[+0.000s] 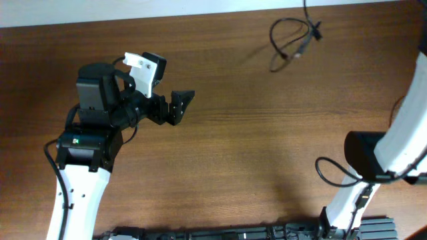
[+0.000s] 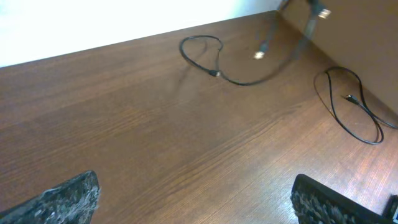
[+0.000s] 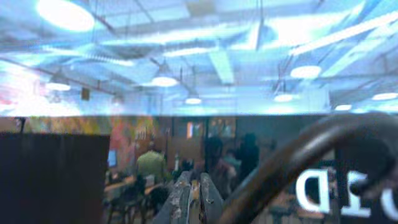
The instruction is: Untangle cables
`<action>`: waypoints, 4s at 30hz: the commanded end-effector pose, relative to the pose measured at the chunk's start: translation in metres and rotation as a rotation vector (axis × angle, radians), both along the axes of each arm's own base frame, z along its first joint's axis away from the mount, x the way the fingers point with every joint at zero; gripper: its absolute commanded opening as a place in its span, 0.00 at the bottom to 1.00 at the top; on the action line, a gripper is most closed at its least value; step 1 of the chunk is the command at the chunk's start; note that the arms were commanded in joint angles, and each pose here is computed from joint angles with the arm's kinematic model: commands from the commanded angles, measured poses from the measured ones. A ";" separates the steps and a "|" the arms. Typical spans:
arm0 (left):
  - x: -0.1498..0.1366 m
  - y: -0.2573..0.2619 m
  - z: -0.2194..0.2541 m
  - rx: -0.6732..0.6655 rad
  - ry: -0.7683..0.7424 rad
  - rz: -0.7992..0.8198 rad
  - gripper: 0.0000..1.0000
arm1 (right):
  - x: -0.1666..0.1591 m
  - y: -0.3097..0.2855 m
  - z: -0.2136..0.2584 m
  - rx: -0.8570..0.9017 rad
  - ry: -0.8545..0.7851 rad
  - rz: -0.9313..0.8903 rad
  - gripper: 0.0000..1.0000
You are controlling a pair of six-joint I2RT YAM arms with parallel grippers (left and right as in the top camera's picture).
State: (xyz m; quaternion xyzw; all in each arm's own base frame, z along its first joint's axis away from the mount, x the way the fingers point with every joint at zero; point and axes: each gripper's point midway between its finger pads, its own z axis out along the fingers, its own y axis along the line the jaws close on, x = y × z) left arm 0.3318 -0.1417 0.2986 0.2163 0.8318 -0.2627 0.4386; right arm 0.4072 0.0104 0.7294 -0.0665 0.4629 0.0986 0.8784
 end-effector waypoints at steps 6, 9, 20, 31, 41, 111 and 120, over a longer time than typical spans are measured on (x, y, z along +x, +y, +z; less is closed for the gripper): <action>0.000 0.001 0.003 -0.003 -0.007 0.008 0.99 | 0.005 -0.046 -0.024 -0.079 0.127 -0.360 0.04; 0.000 0.001 0.003 -0.003 -0.007 0.008 0.99 | 0.024 -0.082 -0.058 -0.118 0.274 -0.588 0.04; 0.000 0.001 0.003 -0.003 -0.007 0.008 0.99 | 0.108 -0.177 -0.214 -0.145 0.743 -1.135 0.04; 0.000 0.001 0.003 -0.003 -0.007 0.008 0.99 | 0.095 -0.238 -0.287 -0.092 0.895 -1.533 0.04; 0.000 0.001 0.003 -0.003 -0.007 0.008 0.99 | 0.050 -0.312 -0.352 0.039 1.115 -1.560 0.04; 0.000 0.001 0.003 -0.003 -0.007 0.008 0.99 | 0.072 -0.153 -0.706 0.476 1.768 -0.284 0.67; 0.000 0.001 0.003 -0.003 -0.007 0.008 0.99 | 0.079 -0.156 -0.709 0.467 1.719 -0.286 0.59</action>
